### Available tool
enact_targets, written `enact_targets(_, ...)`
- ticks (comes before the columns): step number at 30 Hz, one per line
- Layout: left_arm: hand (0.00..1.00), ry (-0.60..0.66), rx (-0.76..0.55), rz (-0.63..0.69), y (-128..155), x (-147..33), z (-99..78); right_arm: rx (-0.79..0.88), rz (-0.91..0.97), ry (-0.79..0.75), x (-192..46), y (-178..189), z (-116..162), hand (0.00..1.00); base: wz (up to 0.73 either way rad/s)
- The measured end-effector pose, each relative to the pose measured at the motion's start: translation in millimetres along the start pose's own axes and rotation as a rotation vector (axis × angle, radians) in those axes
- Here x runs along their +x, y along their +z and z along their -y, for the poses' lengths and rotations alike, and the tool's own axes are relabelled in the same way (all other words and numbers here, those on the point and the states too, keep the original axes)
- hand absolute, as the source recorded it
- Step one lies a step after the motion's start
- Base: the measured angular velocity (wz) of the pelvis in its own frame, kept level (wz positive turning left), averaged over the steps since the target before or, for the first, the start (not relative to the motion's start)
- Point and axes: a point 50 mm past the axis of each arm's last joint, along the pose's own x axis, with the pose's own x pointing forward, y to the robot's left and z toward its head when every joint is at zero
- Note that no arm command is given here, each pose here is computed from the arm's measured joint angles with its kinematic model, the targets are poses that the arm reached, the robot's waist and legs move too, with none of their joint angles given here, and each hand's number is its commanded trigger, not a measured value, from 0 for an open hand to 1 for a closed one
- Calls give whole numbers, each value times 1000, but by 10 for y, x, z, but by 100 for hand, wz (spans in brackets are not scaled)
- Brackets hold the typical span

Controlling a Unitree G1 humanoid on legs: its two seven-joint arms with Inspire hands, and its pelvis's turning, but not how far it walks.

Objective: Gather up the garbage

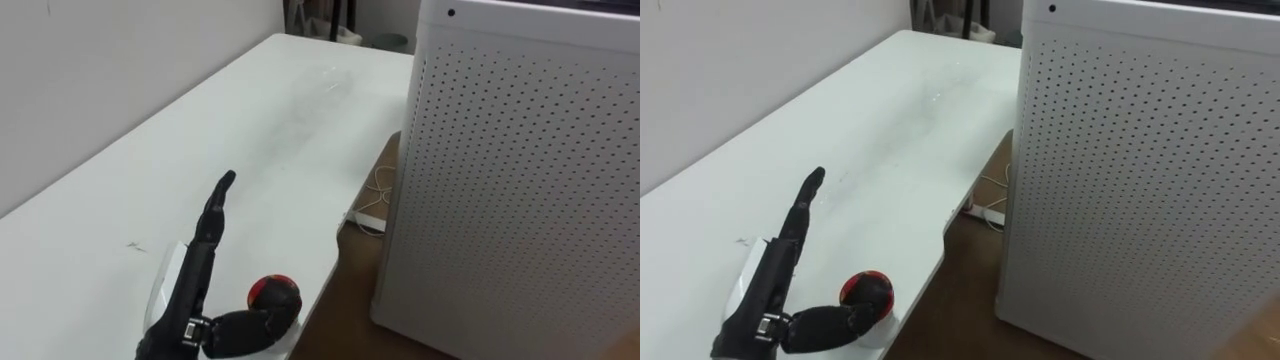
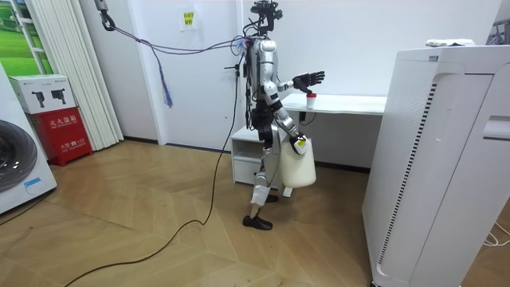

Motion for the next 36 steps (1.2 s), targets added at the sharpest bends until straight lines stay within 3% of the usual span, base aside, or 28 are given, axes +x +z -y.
enact_targets(14,0,-7,-8,8,15,18,20,0,-2,11,0,-3,-6,100,0)
enact_targets(19,0,-68,-27,11,34,-1,123,3,-14,17,-5,-33,-9,100,0)
enact_targets(36,0,-137,-35,46,97,45,178,1,-15,23,-2,-35,-23,100,-3)
